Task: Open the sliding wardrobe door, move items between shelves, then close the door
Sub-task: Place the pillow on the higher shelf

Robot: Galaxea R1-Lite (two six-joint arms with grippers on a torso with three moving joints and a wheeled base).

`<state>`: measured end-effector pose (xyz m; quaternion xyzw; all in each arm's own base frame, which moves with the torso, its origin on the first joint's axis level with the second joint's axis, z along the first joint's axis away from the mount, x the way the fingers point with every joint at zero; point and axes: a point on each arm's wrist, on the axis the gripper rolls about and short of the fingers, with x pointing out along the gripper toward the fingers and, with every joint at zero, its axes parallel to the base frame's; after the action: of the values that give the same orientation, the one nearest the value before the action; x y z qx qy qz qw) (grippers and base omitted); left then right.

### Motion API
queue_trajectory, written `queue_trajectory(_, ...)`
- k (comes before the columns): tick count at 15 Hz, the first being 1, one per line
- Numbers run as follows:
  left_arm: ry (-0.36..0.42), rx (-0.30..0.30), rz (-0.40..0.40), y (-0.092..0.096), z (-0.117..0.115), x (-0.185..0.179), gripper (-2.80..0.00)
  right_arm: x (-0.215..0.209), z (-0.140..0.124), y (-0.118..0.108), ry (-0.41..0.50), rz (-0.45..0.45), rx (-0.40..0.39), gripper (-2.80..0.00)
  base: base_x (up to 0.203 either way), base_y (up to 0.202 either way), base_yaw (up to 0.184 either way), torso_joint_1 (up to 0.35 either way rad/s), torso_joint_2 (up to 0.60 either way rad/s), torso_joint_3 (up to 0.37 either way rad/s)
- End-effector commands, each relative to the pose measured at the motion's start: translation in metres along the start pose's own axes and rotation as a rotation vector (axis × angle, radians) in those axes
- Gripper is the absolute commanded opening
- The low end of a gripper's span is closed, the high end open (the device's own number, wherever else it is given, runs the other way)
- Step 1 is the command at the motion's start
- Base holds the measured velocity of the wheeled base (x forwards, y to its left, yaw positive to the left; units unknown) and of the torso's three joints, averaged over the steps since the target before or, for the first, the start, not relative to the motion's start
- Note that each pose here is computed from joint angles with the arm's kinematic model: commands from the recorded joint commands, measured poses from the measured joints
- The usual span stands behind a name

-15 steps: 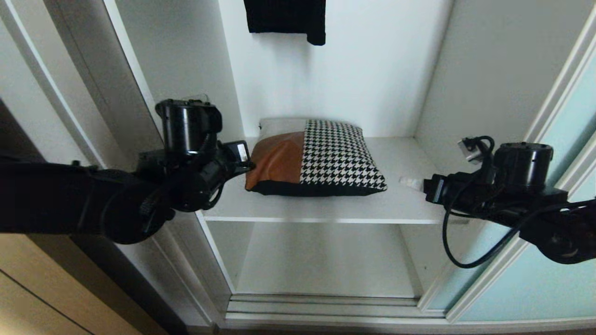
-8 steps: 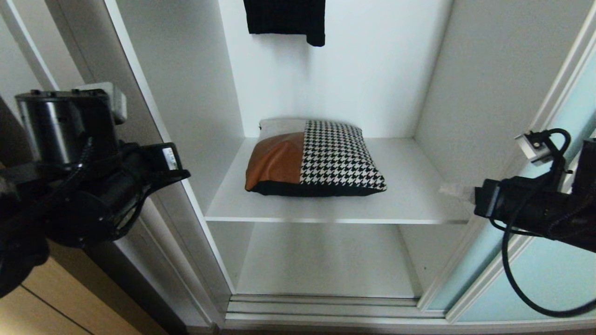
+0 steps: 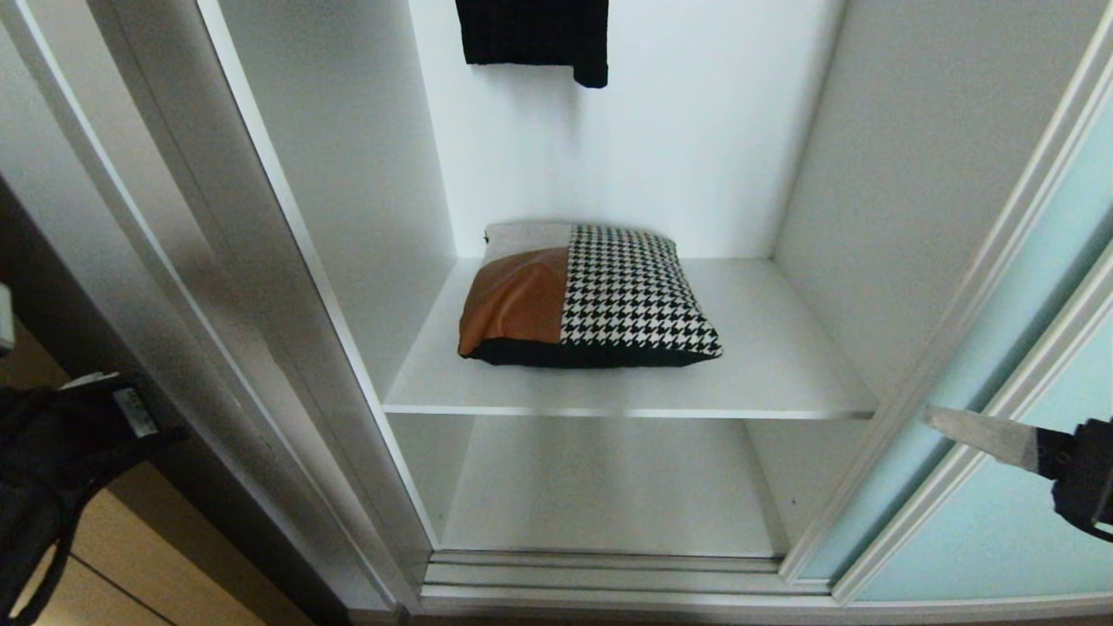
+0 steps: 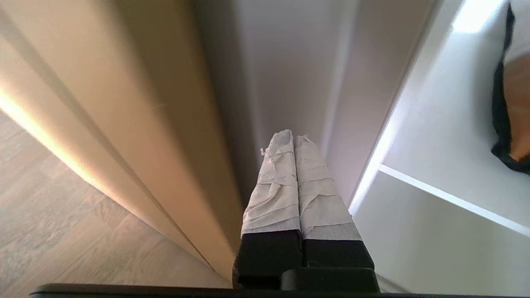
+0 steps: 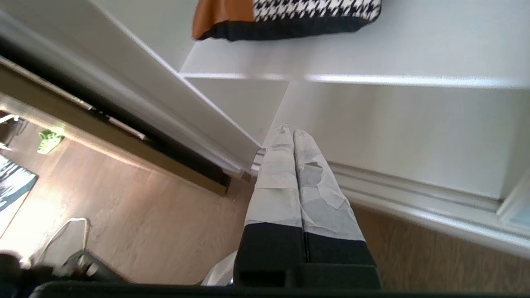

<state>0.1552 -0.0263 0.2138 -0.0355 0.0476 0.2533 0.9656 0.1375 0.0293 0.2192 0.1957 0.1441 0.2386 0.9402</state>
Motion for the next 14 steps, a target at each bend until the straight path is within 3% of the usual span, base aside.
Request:
queue_trajectory(1,-0.064,-0.060,0.019,0.023,0.005,-0.020,-2.80,-0.032,-0.003,0.013,-0.058,0.028,-0.024,-2.80,0.000,0.000,0.000,0.000,0.00,0.000)
queue_trajectory(6,-0.127,-0.088,0.087,0.069,-0.018,-0.058,-2.80,-0.078,-0.024,0.024,-0.061,0.029,-0.025,-2.80,0.000,0.000,0.000,0.000,0.00,0.000)
queue_trajectory(11,-0.158,-0.061,0.231,0.097,-0.044,-0.080,-2.80,-0.108,-0.040,0.031,-0.060,0.033,-0.028,-2.80,0.000,0.000,0.000,0.000,0.00,0.000)
queue_trajectory(14,-0.215,-0.083,0.216,0.109,-0.067,-0.098,-2.80,-0.114,-0.043,0.032,-0.082,0.040,-0.035,-2.80,0.000,0.000,0.000,0.000,0.00,0.000)
